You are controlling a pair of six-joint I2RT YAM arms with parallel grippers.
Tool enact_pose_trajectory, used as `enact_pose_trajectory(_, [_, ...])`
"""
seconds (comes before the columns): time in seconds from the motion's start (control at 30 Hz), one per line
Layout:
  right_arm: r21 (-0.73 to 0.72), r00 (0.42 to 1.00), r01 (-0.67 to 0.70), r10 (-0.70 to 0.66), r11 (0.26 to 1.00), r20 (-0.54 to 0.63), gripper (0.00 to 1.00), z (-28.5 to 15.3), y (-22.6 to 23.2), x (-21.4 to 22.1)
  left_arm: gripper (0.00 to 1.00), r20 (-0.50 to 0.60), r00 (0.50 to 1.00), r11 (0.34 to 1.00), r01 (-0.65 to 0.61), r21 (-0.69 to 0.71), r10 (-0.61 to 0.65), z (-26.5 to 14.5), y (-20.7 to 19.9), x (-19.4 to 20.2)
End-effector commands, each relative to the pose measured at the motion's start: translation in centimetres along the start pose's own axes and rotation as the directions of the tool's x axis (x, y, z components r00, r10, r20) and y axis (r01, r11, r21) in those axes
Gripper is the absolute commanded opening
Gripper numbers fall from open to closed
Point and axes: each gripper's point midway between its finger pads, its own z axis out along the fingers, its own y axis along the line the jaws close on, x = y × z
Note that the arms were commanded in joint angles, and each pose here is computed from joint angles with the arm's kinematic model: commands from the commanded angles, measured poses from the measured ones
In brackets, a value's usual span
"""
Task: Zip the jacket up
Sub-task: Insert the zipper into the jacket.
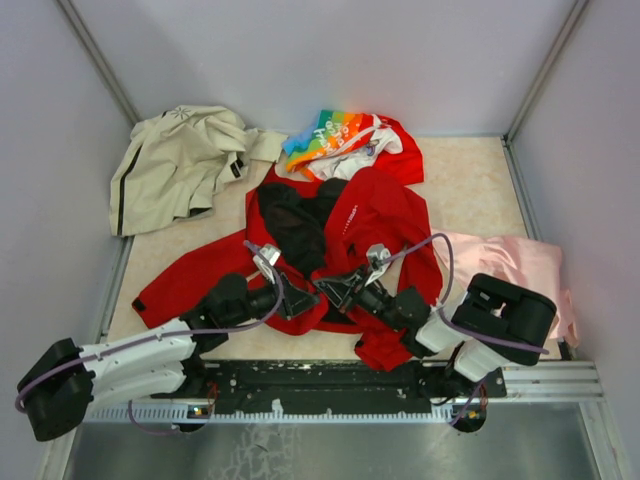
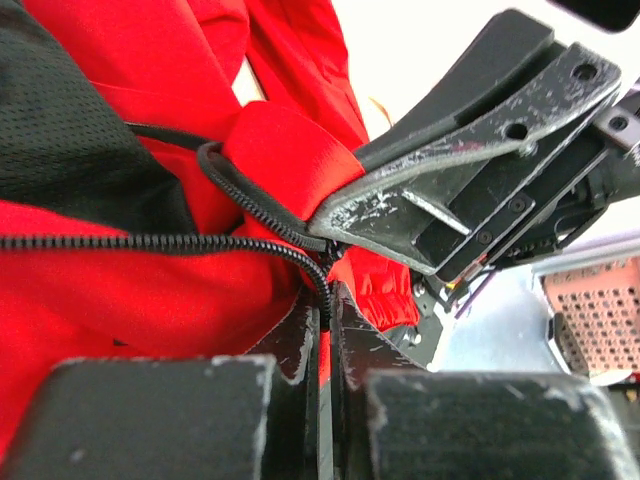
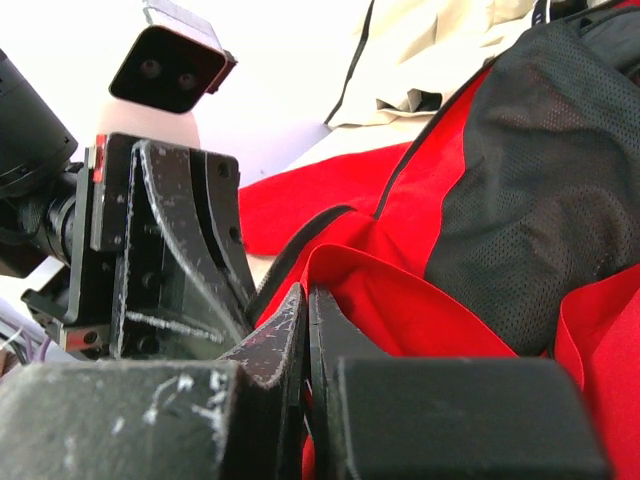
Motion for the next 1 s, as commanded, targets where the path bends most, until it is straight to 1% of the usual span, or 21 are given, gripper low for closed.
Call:
enact_pose_trajectory(0.0, [-0.088,0.972,0.047,-0.025,0.995,0.235,0.00,2.1,2.8,-6.4,0.00,-0.188,0.980,0.995,-0.046,0.090,0.062,0.0,-1.4,2.9])
enact_pose_trajectory(0.07, [-0.089,0.970,0.050,-0.027,0.995,0.240,0.00,2.3,2.8,-6.5,0.00,-0.219,0.974,0.995,-0.038,0.089,0.057,0.0,-1.1,3.7])
enact_pose_trajectory(0.17, [-0.098,0.970,0.054,-0.029,0.994,0.241,0.00,2.5,2.9,-6.6,0.00,-0.226,0.973,0.996,-0.040,0.077,0.057,0.1,-0.7,4.0])
enact_pose_trajectory(0.33, [-0.101,0.975,0.053,-0.030,0.993,0.220,0.00,2.4,2.8,-6.1,0.00,-0.182,0.980,0.997,-0.068,0.045,0.076,0.2,-0.1,3.2])
enact_pose_trajectory(0.47, [-0.080,0.976,0.051,-0.033,0.995,0.214,0.00,1.8,2.3,-5.9,0.01,-0.141,0.987,0.997,-0.081,-0.007,0.079,0.2,0.5,2.3])
enact_pose_trajectory(0.53, [-0.070,0.978,0.054,-0.038,0.996,0.207,0.00,1.6,2.1,-5.8,0.06,-0.113,0.990,0.996,-0.082,-0.021,0.079,0.1,0.6,1.7])
enact_pose_trajectory(0.63, [-0.067,0.980,0.055,-0.040,0.996,0.196,0.00,1.4,2.0,-5.6,0.19,-0.070,0.996,0.997,-0.063,-0.043,0.059,-0.2,0.8,1.0])
enact_pose_trajectory(0.77, [-0.076,0.982,0.048,-0.033,0.996,0.188,0.00,1.1,2.1,-5.3,0.33,-0.020,0.999,0.997,-0.042,-0.060,0.041,-0.6,1.0,0.3])
enact_pose_trajectory(0.97, [-0.082,0.983,0.035,-0.019,0.996,0.184,0.00,0.9,2.1,-5.0,0.45,0.052,0.999,0.997,0.000,-0.075,0.004,-1.2,1.2,-0.6])
